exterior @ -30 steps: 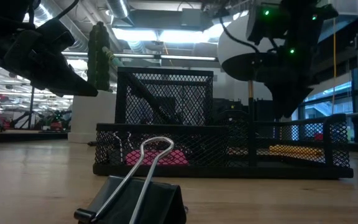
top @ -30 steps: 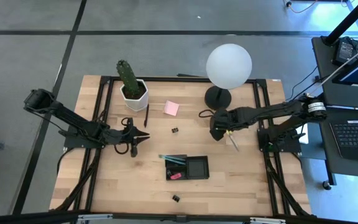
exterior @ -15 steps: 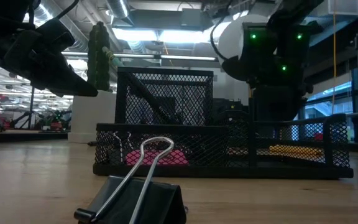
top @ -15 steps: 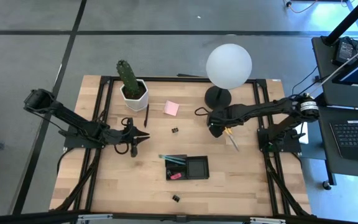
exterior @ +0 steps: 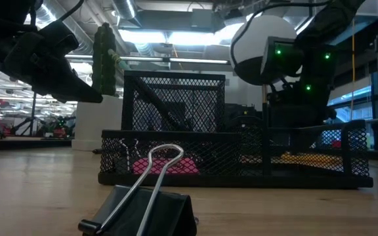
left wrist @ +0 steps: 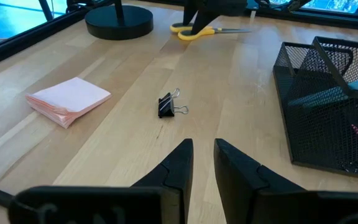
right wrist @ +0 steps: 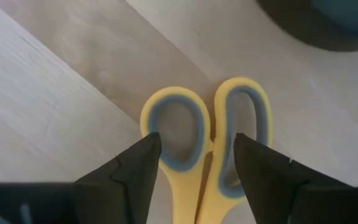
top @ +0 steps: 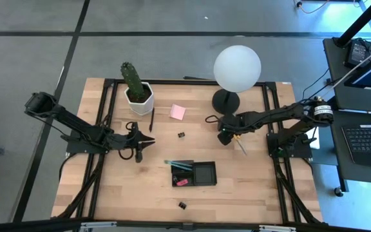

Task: Pick and place office supplies into organizer
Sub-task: Put the yellow scissors into the mesh desk organizer

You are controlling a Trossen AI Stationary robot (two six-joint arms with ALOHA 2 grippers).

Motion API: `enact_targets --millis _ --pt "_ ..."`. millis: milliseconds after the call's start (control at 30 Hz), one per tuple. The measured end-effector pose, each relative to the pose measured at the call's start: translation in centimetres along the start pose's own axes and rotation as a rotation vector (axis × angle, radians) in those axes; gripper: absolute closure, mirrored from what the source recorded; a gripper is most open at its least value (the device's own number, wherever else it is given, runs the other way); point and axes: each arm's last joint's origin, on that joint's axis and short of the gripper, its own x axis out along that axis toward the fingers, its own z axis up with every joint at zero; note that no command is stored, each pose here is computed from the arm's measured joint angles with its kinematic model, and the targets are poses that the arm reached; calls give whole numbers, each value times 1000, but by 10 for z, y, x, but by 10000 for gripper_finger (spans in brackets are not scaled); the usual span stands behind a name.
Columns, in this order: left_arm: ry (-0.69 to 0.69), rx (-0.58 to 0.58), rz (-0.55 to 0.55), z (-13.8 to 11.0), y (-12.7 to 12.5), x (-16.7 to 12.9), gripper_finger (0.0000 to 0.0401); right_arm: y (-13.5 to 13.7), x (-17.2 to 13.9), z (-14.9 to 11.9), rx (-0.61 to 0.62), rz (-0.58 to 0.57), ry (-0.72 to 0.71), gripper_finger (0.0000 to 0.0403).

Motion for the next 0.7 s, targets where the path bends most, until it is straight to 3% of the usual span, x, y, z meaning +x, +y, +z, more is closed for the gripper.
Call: enact_targets --millis 567,700 --pt "-1 0 0 0 0 0 342 -13 6 9 64 114 118 194" --pt "-1 0 0 0 0 0 342 -14 6 10 67 113 122 209"
